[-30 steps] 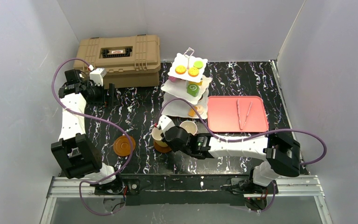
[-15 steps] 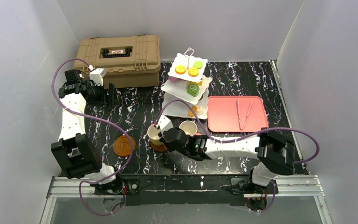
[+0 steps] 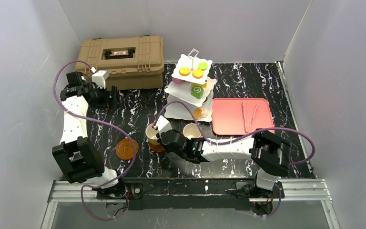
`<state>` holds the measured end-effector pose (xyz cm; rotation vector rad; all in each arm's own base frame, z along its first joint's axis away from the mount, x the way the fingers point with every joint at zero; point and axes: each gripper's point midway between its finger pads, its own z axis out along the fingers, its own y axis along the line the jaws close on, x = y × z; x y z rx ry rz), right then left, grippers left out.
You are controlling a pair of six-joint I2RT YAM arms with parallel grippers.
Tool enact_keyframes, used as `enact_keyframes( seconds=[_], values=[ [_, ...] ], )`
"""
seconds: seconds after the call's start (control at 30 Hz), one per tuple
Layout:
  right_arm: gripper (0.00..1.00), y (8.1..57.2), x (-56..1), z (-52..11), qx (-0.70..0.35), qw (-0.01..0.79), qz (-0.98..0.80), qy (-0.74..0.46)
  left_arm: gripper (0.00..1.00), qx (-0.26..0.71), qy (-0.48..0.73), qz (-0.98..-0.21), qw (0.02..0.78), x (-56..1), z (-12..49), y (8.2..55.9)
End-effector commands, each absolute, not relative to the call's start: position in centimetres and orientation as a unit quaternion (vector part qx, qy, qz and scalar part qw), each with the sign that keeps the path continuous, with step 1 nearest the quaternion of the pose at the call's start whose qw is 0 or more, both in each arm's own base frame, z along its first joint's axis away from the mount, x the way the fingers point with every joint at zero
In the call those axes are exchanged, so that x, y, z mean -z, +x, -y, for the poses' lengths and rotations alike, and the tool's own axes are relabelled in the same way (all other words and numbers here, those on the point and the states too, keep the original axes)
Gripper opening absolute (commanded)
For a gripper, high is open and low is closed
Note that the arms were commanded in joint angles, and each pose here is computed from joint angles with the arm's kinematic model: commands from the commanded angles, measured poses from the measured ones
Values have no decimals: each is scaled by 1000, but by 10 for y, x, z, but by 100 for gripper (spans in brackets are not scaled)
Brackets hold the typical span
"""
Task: Serve the afternoon tea
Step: Place the cup on the coaster, then reset both arms
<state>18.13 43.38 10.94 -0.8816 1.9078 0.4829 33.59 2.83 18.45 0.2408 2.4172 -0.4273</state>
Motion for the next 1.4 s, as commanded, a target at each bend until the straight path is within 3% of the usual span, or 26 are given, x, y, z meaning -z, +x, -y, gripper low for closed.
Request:
enact_keyframes(
  seconds=[0.0,0.53,0.57,0.63,0.7,0.73,1.1,1.27,1.37],
  values=[
    [1,186,-117,-423,-171,486,-779,-358,99,167,96,-919,343,-195,-22,326],
    [1,174,-112,-421,-187,467,-774,-386,99,169,100,-919,343,-194,-20,323],
    [5,174,-112,-422,-190,465,-774,-385,99,169,100,-919,343,-194,-20,322],
    [43,175,-114,-422,-188,467,-776,-380,99,170,100,-919,343,-193,-19,322],
    [92,177,-120,-420,-184,474,-776,-374,99,171,99,-919,342,-193,-19,321],
    [98,179,-124,-419,-183,477,-775,-372,99,171,99,-919,342,-192,-19,321],
    [98,186,-209,-404,-196,528,-753,-340,99,165,92,-920,342,-194,-20,319],
    [98,223,-236,-345,-157,548,-772,-281,99,191,73,-913,354,-195,-12,321],
    [98,263,-221,-288,-144,542,-803,-202,99,210,65,-902,371,-185,-5,324]
  ],
)
